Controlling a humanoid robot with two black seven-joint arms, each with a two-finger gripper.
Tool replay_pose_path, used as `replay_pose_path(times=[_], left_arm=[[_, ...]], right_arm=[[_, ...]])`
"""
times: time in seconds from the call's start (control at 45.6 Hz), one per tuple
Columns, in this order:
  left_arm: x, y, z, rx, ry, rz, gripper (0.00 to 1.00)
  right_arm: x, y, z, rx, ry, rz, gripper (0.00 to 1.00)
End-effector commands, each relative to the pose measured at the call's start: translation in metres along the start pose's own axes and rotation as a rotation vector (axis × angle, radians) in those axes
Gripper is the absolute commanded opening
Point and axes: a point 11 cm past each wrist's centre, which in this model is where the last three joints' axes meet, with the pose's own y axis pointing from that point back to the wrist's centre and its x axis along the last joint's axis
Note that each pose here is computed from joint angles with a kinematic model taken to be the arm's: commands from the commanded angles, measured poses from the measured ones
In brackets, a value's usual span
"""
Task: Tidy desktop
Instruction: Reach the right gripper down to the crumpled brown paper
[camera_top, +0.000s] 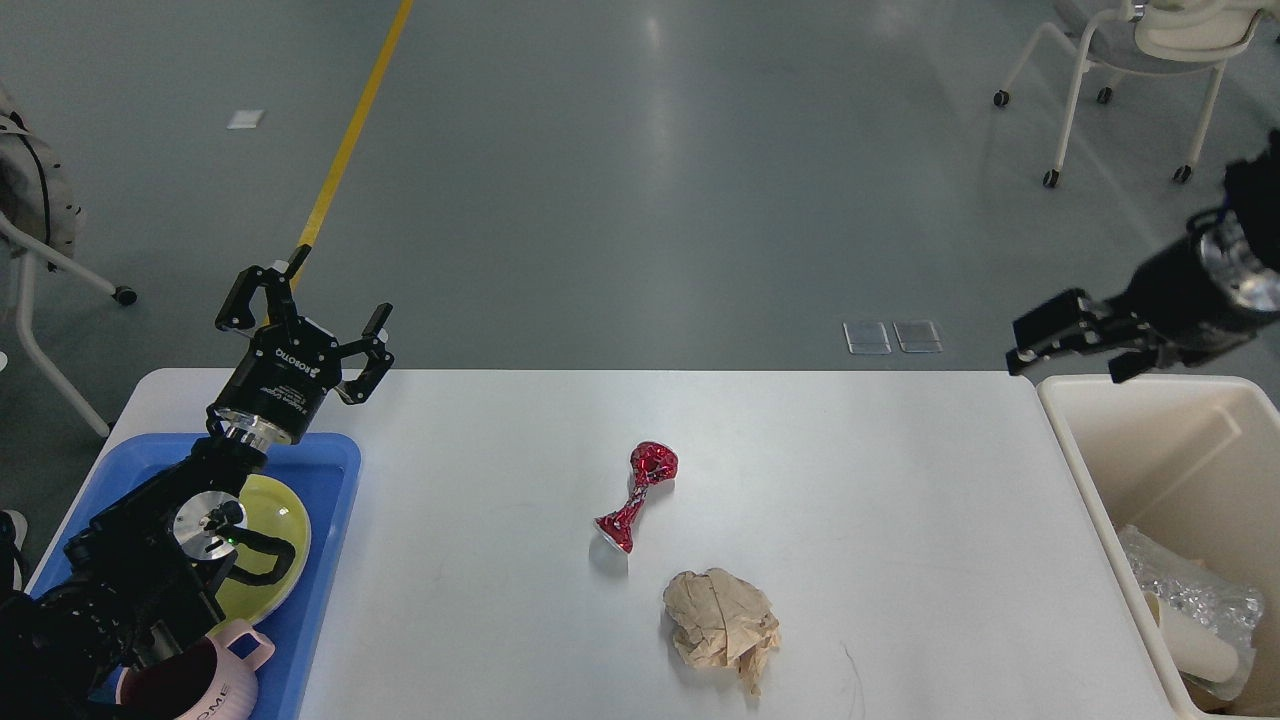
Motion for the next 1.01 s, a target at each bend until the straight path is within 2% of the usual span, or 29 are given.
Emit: replay_pose_path(times=[0.0,0.066,0.153,0.263,0.373,0.504,0.657,0.789,0.986], left_arm=[[0.000,0.000,0.000,-0.001,0.001,0.000,1.00],[-0.001,0.000,-0.001,0.000,0.002,-0.001,1.00],[-0.001,-0.001,-0.002,0.000,0.004,-0.001,1.00],[-0.001,-0.001,-0.002,0.000,0.004,-0.001,1.00],[-0.001,0.000,-0.002,0.002,0.003,-0.002,1.00],[-0.001,0.000,-0.002,0.002,0.003,-0.002,1.00],[-0.001,0.000,-0.002,0.002,0.003,-0.002,1.00],[-0.001,0.000,-0.002,0.002,0.003,-0.002,1.00],[-0.001,0.000,-0.002,0.002,0.003,-0.002,1.00]], right_arm=[[0.022,0.103,-0.097,0.147,0.122,0.128,1.00],[0.022,0.110,-0.112,0.176,0.153,0.147,1.00],[0.021,0.103,-0.111,0.177,0.149,0.126,1.00],[0.012,0.049,-0.098,0.176,0.095,-0.011,1.00],[0.012,-0.021,-0.088,0.227,-0.026,0.032,1.00],[0.003,-0.111,-0.108,0.259,-0.172,0.120,1.00],[-0.035,-0.202,-0.127,0.161,-0.266,0.221,1.00],[-0.060,-0.244,-0.160,0.207,-0.384,0.243,1.00],[-0.083,-0.274,-0.200,0.271,-0.453,0.250,1.00]])
